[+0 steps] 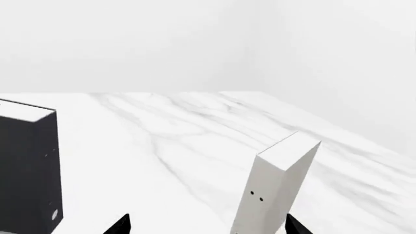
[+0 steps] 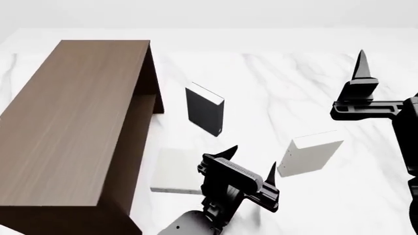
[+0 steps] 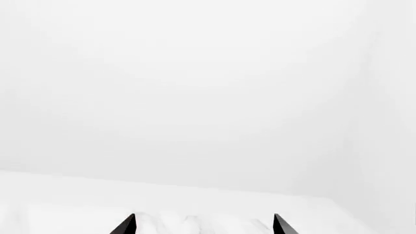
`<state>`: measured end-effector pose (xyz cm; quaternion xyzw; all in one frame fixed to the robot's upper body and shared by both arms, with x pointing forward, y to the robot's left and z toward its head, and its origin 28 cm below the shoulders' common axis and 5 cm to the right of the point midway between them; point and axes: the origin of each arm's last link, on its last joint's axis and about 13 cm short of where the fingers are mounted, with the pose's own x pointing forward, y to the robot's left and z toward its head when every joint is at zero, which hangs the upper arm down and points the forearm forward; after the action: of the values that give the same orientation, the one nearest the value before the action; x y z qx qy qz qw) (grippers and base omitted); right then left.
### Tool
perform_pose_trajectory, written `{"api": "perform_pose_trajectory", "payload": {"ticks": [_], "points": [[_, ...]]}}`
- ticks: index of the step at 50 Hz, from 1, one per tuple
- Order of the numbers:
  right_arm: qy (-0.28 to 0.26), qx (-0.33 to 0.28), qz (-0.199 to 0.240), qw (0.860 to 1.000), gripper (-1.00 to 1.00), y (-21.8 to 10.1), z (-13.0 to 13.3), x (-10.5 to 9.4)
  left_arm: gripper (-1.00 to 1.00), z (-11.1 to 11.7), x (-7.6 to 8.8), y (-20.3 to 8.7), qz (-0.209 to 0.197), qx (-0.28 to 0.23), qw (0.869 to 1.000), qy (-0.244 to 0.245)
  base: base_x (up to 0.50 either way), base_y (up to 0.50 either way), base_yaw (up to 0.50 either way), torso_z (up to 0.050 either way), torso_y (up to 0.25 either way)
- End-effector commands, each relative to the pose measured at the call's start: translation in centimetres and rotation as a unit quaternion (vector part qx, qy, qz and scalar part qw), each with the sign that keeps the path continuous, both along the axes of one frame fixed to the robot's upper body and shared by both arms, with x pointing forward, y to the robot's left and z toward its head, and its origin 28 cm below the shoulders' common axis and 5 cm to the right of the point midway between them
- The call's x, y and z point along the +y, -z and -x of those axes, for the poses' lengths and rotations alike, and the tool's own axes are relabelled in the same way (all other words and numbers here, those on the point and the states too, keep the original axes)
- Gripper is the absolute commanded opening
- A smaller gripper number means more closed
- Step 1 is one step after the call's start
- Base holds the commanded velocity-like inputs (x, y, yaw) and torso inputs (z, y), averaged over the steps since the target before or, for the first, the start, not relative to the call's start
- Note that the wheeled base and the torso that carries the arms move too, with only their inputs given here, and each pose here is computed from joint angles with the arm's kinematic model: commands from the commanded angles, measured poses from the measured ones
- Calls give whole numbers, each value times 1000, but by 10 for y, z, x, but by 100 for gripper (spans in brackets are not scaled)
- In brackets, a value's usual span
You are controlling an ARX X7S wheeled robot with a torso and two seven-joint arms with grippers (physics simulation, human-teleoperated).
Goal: Pick up the book on the right and place it under the cabinet shelf.
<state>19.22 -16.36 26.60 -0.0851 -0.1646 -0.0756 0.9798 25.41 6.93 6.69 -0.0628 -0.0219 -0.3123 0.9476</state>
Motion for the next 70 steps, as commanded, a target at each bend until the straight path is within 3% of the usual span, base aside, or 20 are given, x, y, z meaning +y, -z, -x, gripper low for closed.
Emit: {"api": "perform_pose_trajectory", "payload": {"ticks": [1,33,51,56,65,70], "points": [[3,1,1,1000,100,0,-2,0,100,1,-3,4,2,3,1000,8,0,0,0,0,-189],[18,-34,17,999,100,-22,2,-3,100,-1,-10,11,20,20,999,27,0,0,0,0,-168],[18,-33,22,999,100,-24,3,-2,100,-6,-12,12,72,37,997,17,0,0,0,0,-137],[18,-32,23,999,100,-24,2,-2,100,-9,-10,13,106,50,993,-5,0,0,0,0,0],[16,-31,22,999,100,-22,2,-1,100,-14,-2,8,172,45,980,-92,0,0,0,0,0],[17,-31,22,999,100,-22,3,-1,100,-14,0,9,185,45,974,-121,0,0,0,0,-3]]}}
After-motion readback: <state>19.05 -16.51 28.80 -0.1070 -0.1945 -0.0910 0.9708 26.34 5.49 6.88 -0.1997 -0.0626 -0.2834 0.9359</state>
